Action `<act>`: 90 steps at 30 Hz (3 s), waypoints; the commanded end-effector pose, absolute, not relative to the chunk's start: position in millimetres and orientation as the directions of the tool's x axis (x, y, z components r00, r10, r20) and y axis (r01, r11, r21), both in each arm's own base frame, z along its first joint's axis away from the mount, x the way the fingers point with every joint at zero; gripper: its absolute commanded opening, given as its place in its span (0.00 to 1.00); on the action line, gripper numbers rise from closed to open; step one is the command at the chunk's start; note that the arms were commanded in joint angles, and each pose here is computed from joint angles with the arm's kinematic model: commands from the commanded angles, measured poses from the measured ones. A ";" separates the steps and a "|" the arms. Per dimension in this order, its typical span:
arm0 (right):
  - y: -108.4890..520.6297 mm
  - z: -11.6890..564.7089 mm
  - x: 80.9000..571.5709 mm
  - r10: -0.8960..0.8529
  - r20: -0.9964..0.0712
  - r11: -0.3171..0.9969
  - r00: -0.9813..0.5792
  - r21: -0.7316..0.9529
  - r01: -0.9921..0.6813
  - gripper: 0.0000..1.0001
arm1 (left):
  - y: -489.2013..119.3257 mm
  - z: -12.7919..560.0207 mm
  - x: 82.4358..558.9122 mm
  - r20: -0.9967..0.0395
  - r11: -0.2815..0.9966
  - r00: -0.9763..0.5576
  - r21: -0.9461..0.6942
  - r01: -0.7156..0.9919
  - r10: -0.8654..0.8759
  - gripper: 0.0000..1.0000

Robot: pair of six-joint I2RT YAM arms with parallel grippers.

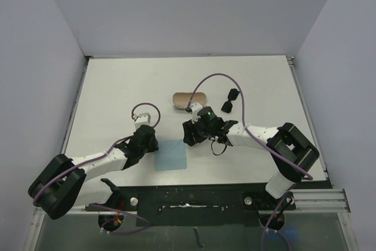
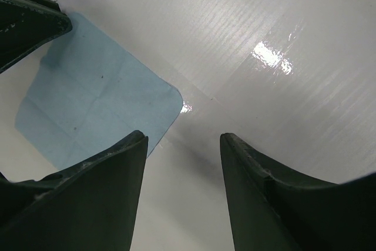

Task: Organize the sunglasses
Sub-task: Fold the glasses cleaning cloth at the center of the board.

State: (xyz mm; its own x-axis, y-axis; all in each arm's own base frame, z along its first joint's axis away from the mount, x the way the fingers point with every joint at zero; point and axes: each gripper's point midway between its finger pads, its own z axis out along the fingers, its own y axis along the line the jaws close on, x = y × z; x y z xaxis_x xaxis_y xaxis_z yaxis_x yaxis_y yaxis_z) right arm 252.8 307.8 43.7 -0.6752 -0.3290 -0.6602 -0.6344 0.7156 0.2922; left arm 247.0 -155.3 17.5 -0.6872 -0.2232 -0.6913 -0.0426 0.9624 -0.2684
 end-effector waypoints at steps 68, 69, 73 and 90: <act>344.8 29.8 257.2 -0.359 -0.662 0.700 -0.657 0.274 -0.659 0.32 | -171.7 31.0 254.8 -0.714 0.954 -0.663 -0.299 -0.005 -0.227 0.09; 344.7 30.6 257.4 -0.358 -0.664 0.699 -0.656 0.275 -0.660 0.31 | -171.9 30.1 254.2 -0.712 0.954 -0.665 -0.299 -0.005 -0.227 0.09; 343.6 28.1 257.5 -0.361 -0.661 0.701 -0.658 0.274 -0.659 0.26 | -172.4 29.3 254.4 -0.710 0.954 -0.666 -0.299 -0.006 -0.227 0.09; 342.9 27.1 257.5 -0.355 -0.661 0.704 -0.661 0.276 -0.654 0.10 | -172.9 29.7 254.7 -0.712 0.957 -0.668 -0.291 0.000 -0.217 0.01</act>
State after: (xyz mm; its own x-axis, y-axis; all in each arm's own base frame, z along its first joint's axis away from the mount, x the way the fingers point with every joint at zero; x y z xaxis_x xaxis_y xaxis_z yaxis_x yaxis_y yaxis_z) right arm 251.1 338.9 20.0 -0.6812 -0.3673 -0.6333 -0.6481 0.7048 0.2883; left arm 245.8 -161.5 16.2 -0.6937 -0.2031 -0.6910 -0.0261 0.9659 -0.2577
